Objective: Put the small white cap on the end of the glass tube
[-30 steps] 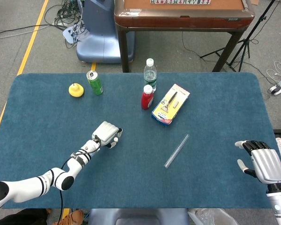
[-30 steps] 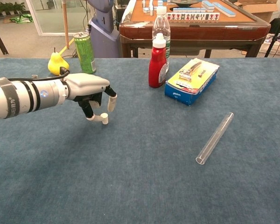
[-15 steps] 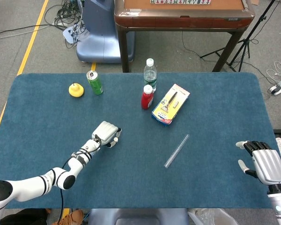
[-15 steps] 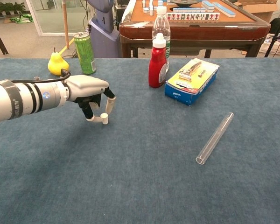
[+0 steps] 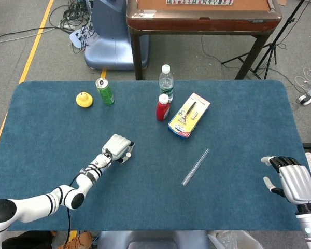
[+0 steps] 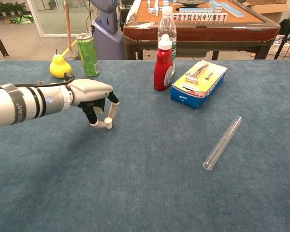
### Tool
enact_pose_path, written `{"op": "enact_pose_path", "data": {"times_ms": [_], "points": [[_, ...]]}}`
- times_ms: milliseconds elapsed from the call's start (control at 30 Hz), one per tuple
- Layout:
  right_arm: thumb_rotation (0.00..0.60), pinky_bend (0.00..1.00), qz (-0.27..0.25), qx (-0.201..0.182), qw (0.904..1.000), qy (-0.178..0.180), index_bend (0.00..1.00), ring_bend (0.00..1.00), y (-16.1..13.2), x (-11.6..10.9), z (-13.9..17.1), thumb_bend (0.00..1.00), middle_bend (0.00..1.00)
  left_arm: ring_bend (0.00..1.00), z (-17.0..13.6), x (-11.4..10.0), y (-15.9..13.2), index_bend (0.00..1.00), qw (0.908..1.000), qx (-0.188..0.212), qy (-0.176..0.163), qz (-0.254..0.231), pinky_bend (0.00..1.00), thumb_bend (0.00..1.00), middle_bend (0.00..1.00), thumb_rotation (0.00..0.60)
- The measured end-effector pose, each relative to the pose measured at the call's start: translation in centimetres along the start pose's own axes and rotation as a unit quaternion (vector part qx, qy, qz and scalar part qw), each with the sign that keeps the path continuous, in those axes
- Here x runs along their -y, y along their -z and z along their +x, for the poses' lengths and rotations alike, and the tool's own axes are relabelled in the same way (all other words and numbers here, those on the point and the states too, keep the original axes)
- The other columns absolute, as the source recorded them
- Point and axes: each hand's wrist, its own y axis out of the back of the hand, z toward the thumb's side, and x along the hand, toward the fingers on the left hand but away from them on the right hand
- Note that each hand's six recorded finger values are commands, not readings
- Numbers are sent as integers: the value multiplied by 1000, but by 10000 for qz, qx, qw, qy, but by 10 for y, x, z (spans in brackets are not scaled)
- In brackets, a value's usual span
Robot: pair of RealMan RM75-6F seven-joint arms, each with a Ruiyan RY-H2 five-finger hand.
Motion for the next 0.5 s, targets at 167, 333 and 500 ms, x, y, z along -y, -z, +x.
{"op": "enact_pose_path", "data": {"times_ms": [167,333,500], "points": [[600,326,0,21,10000,-4,340,321,1,0,1,319,401,1000,2,0,-1,520,10000,-9,-1,-51,1000,258,985,600],[600,326,0,25,10000,13,341,328,1,-1,2,319,409,1000,3,-1,-1,534,9999,-5,10,-123,1000,259,989,600],[600,326,0,37,10000,16,341,337,2,-1,2,319,417,1000,2,-4,1,540,9996,-24,-8,-298,1000,261,993,600]]}}
